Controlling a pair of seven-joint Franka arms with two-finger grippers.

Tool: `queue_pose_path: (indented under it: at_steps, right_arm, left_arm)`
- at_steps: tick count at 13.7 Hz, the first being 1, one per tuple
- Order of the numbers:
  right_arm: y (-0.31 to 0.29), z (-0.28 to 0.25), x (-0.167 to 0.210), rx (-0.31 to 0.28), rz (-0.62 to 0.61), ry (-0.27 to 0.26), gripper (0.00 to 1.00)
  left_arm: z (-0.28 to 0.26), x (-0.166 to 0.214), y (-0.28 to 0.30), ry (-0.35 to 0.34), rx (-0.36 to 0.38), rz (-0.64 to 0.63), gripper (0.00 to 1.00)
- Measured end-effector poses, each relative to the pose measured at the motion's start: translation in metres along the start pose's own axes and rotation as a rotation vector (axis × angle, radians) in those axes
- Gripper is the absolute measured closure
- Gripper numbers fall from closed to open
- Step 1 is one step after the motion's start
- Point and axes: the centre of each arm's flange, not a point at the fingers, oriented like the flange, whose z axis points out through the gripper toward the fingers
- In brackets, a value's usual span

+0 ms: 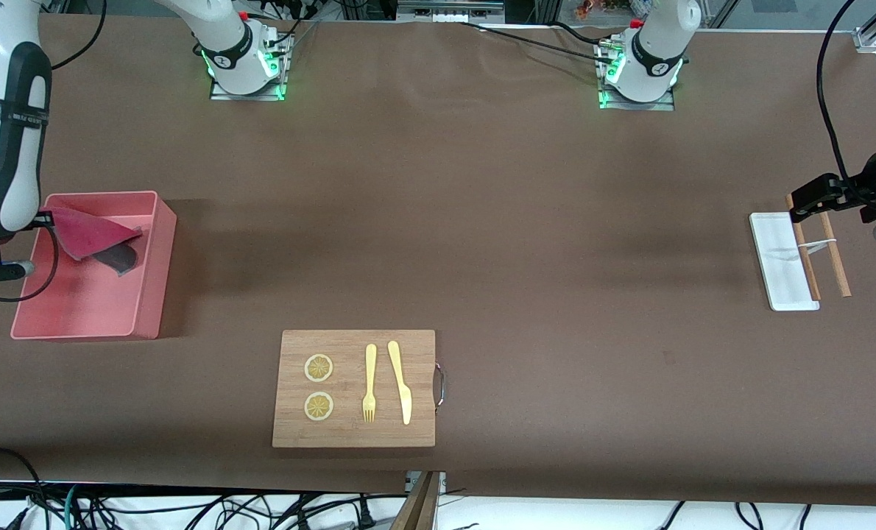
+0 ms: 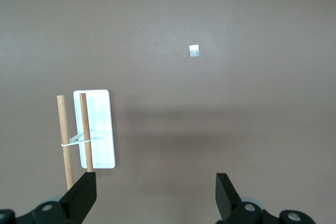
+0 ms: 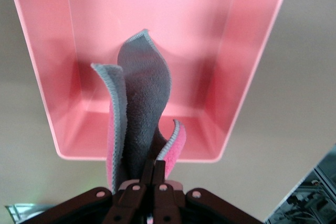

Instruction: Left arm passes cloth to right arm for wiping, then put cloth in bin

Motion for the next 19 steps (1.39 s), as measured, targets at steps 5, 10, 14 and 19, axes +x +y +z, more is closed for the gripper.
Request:
queue_pose_path:
  at_steps: [5, 10, 14, 19]
  right_arm:
    - [0.0, 0.035, 0.03, 0.018, -0.001, 0.05, 0.91]
    - [-0.006, 0.027, 0.044, 0.053, 0.0, 0.115, 0.42]
    - [-0.014, -0.028, 0.041, 0.055, -0.026, 0.136, 0.01]
    - [-0.024, -0.093, 0.015, 0.087, -0.051, 0.134, 0.0]
  left_arm:
    - [0.0, 0.0, 0.0, 0.0, 0.0, 0.0, 0.0]
    - [0.0, 0.0, 0.0, 0.0, 0.0, -0.001, 0.0]
    - [0.0, 0.0, 0.0, 0.0, 0.0, -0.001, 0.0]
    - [0.0, 0.0, 0.0, 0.0, 0.0, -0.001, 0.0]
